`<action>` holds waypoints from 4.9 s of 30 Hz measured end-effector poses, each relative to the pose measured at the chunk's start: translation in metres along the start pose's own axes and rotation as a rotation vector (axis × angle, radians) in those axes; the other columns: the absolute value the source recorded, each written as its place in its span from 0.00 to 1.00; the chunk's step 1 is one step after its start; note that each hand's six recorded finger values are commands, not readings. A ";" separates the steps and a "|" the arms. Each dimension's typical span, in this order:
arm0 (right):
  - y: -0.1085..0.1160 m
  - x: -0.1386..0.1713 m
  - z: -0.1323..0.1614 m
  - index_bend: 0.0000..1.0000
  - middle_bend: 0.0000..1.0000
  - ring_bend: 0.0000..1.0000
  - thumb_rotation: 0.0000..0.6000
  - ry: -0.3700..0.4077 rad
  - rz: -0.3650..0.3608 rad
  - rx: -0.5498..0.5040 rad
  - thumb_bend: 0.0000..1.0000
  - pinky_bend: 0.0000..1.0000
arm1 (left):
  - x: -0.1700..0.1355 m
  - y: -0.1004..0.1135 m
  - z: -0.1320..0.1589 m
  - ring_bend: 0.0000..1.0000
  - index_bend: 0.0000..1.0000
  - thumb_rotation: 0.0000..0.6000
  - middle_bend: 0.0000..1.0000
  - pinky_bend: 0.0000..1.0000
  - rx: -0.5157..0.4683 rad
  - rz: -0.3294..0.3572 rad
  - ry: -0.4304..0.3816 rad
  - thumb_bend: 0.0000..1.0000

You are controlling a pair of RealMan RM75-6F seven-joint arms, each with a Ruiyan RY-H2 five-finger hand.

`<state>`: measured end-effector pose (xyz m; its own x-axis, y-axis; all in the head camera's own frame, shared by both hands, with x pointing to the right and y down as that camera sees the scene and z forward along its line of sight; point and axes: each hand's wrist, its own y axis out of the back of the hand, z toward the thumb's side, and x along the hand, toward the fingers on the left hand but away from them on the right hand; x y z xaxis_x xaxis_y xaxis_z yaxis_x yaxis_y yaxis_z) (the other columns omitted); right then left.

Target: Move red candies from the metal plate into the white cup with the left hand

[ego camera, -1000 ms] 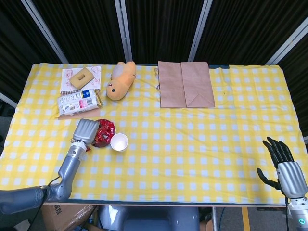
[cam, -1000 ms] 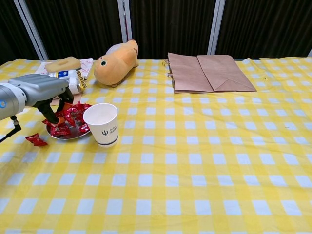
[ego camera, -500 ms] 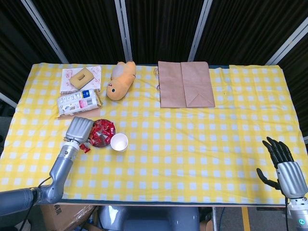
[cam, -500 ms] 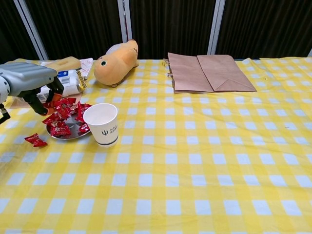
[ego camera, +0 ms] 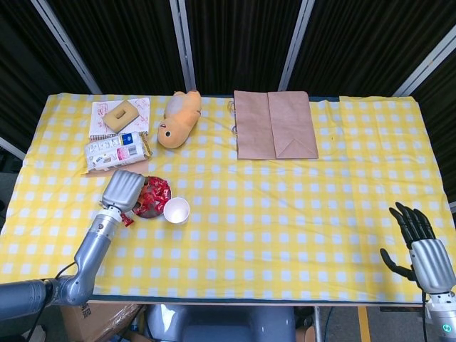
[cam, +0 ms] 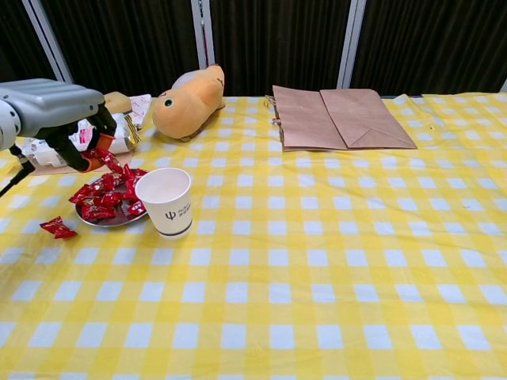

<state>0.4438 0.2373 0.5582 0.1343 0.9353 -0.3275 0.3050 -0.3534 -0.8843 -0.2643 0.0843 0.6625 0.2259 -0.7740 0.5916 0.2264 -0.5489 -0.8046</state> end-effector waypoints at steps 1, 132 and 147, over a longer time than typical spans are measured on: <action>0.000 0.000 0.000 0.00 0.00 0.00 1.00 0.000 0.000 0.000 0.42 0.00 | 0.000 0.002 0.002 0.98 0.60 1.00 0.61 0.93 -0.001 0.004 -0.003 0.42; 0.005 -0.002 -0.001 0.00 0.00 0.00 1.00 -0.001 -0.019 -0.038 0.42 0.00 | 0.031 -0.053 0.011 0.97 0.38 1.00 0.32 0.93 0.115 -0.220 0.006 0.20; 0.006 -0.002 0.000 0.00 0.00 0.00 1.00 0.002 -0.025 -0.039 0.42 0.00 | 0.029 -0.061 0.012 0.97 0.47 1.00 0.43 0.93 0.138 -0.244 0.011 0.27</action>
<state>0.4454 0.2333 0.5536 0.1281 0.9438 -0.3045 0.3445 -0.3303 -0.8788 -0.2596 0.0989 0.7293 0.1390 -0.6283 0.7655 0.4000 -0.6715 -0.6238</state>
